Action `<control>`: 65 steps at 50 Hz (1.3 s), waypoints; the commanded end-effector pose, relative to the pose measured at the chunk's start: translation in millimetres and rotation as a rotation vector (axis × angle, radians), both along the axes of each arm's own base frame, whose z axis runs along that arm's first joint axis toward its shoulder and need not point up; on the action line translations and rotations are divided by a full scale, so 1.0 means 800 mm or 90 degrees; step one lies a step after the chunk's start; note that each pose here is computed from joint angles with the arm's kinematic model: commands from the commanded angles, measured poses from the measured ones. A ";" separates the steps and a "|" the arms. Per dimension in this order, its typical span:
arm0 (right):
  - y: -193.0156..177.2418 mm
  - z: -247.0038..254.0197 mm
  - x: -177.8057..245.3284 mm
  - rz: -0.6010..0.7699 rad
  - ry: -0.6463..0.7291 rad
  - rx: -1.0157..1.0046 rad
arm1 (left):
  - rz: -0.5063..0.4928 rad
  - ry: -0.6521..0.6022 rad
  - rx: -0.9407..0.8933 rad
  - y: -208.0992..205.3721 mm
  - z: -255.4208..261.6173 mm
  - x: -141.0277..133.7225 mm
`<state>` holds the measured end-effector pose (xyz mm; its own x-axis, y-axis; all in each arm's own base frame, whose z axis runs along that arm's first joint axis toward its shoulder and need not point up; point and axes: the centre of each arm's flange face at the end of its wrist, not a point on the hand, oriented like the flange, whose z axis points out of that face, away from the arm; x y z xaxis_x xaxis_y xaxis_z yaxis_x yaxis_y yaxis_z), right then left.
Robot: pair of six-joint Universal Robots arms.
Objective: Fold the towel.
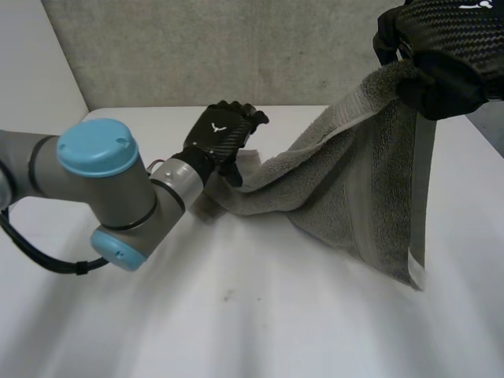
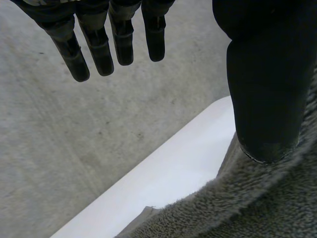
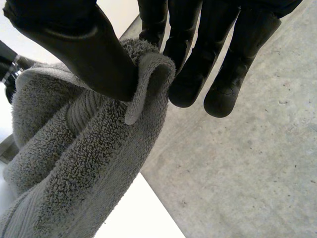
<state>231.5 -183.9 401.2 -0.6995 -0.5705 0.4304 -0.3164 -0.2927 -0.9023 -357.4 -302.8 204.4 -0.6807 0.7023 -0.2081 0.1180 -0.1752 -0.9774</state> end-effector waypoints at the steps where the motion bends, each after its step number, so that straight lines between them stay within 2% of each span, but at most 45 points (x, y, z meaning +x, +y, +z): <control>1: 0.002 -0.007 0.000 0.001 0.007 0.013 | -0.066 -0.017 0.025 -0.010 -0.018 -0.021; 5: 0.002 -0.015 -0.001 0.000 0.017 0.019 | -0.172 -0.030 0.041 -0.008 -0.023 -0.039; 13: 0.000 -0.024 -0.001 -0.001 0.030 0.026 | -0.207 -0.037 0.051 -0.020 -0.019 -0.051; 18: -0.009 -0.029 -0.006 -0.018 0.031 0.032 | -0.282 -0.059 0.124 -0.006 -0.040 -0.055; 24: -0.023 -0.030 -0.013 -0.037 0.028 0.024 | -0.287 -0.059 0.123 -0.009 -0.042 -0.057; 29: -0.027 -0.030 -0.015 -0.038 0.026 0.020 | -0.258 -0.051 0.101 -0.022 -0.028 -0.054; 34: -0.029 -0.030 -0.016 -0.038 0.026 0.020 | -0.187 -0.051 0.094 -0.041 -0.013 -0.037; 37: -0.029 -0.030 -0.017 -0.040 0.026 0.020 | -0.171 -0.050 0.092 -0.045 -0.005 -0.031; 39: -0.030 -0.030 -0.016 -0.039 0.025 0.017 | -0.118 -0.048 0.084 -0.055 0.014 -0.014; 40: -0.030 -0.030 -0.016 -0.039 0.025 0.017 | -0.118 -0.048 0.084 -0.056 0.014 -0.014; 42: -0.032 -0.032 -0.016 -0.040 0.025 0.018 | -0.023 -0.040 0.072 -0.070 0.040 0.016; 43: -0.032 -0.032 -0.016 -0.041 0.025 0.018 | -0.023 -0.040 0.072 -0.070 0.040 0.016; 44: -0.034 -0.035 -0.016 -0.040 0.026 0.020 | 0.017 -0.037 0.071 -0.071 0.051 0.028; 47: -0.035 -0.037 -0.015 -0.040 0.027 0.021 | 0.056 -0.030 0.061 -0.059 0.069 0.042; 56: -0.040 -0.042 -0.019 -0.049 0.027 0.025 | 0.051 -0.039 0.062 0.011 0.079 0.065; 65: -0.041 -0.049 -0.021 -0.052 0.030 0.036 | 0.033 -0.064 0.103 0.119 0.066 0.082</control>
<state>215.5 -216.6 365.3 -0.7246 -0.5330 0.4369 -0.3770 -0.2240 -0.8987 -297.5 -262.7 264.1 -0.7191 0.6724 -0.1753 0.1990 -0.0424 -0.9791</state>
